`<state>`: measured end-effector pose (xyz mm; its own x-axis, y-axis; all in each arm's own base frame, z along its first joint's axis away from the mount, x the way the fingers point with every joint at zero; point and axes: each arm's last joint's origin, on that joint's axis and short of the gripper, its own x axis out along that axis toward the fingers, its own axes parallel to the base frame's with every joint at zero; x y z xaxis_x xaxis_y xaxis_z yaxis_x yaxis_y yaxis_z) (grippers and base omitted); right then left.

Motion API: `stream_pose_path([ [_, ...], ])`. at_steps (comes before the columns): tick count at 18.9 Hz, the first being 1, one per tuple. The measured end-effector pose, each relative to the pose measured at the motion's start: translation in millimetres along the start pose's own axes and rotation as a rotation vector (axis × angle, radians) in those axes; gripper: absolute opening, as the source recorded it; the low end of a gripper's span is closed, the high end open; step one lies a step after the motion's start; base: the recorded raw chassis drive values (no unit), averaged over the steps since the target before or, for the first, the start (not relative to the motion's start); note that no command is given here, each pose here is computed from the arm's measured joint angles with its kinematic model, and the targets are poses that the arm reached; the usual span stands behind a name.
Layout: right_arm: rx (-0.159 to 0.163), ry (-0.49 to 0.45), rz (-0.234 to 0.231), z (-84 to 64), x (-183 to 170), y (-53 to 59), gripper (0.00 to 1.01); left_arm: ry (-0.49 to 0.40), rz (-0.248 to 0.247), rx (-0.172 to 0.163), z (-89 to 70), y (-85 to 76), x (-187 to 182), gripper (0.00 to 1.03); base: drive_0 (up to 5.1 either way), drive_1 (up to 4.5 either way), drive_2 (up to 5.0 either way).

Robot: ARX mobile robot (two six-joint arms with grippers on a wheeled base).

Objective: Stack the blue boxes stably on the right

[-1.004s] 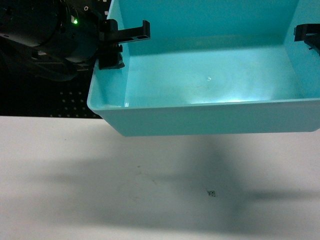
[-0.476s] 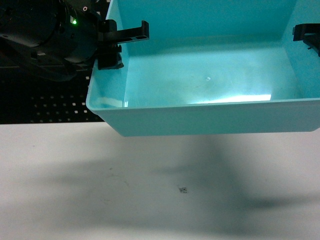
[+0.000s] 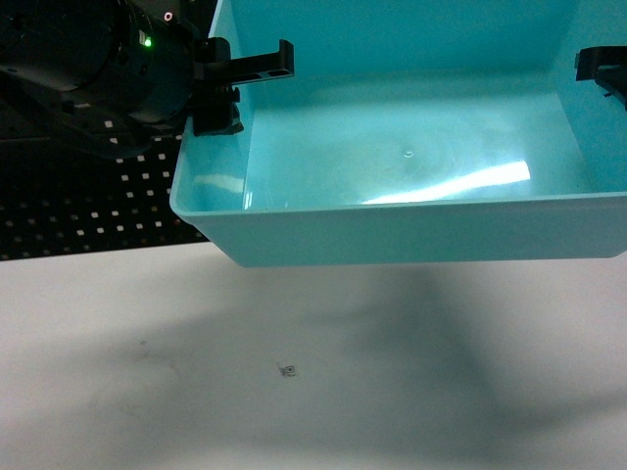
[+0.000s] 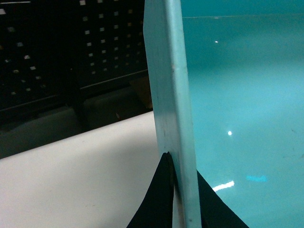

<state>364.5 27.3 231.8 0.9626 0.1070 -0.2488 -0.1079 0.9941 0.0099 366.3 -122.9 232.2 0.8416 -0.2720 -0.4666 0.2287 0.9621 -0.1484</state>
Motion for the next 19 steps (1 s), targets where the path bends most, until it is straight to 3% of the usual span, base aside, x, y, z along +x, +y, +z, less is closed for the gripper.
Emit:
stream_pose_path([
  [19,0.000,-0.002,0.000,0.4,-0.2,0.0,0.07,0.000,0.000,0.000,0.1,0.0,-0.1,0.02,-1.7,-1.67,-1.7],
])
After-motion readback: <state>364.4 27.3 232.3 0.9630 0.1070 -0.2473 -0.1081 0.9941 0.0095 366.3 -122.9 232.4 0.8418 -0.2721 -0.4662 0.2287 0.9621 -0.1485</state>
